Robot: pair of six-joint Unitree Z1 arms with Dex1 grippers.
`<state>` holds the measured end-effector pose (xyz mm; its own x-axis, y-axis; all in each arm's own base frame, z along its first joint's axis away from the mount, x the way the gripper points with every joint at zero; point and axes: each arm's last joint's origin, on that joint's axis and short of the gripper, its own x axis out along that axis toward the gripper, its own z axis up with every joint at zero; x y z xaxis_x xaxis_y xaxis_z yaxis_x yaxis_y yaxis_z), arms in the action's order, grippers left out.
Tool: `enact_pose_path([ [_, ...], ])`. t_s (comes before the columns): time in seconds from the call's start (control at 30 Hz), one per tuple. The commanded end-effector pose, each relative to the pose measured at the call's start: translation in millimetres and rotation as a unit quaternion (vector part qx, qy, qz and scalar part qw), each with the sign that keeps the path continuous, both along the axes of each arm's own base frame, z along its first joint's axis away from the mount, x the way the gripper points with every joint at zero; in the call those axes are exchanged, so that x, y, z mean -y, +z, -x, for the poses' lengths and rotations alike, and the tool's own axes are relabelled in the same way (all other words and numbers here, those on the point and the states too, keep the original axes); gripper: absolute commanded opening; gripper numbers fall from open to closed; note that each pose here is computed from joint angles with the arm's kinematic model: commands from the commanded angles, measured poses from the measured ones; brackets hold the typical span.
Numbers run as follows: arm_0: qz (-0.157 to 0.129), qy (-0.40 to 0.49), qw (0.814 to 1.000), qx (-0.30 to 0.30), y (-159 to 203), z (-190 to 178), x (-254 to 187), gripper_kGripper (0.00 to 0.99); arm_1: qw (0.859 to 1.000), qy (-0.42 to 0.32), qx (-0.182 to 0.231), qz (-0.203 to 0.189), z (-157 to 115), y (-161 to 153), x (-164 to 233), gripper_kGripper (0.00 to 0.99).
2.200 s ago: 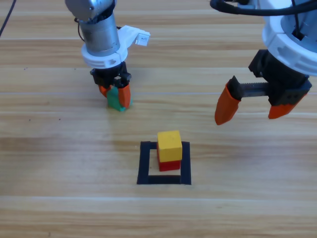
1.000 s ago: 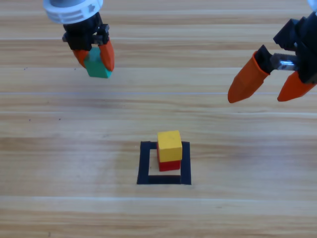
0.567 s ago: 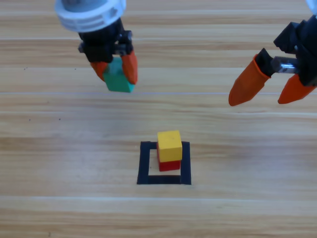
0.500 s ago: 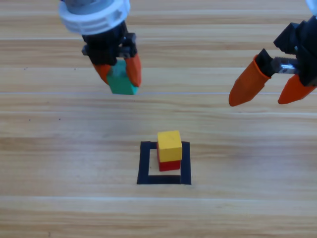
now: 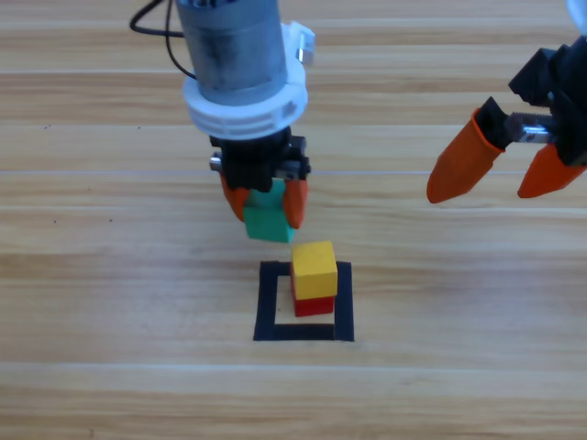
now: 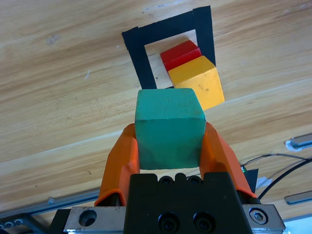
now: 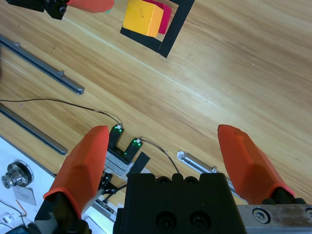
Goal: Stack the blocks in the rectangular block: red at the bottom, yellow in the middle, green on top
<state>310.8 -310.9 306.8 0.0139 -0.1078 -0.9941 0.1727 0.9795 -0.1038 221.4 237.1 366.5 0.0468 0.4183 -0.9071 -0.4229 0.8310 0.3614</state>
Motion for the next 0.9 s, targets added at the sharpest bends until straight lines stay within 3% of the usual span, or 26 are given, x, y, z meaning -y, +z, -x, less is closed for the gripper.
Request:
enact_pose_path([
  [0.03,-0.009,-0.007,1.0,-0.019,-19,5,22,0.0,1.0,-0.016,0.008,-0.011,2,4,18,0.986],
  [0.9,-0.004,0.06,0.998,-0.025,-22,19,46,0.0,0.999,-0.03,0.013,-0.02,2,-2,27,0.986],
])
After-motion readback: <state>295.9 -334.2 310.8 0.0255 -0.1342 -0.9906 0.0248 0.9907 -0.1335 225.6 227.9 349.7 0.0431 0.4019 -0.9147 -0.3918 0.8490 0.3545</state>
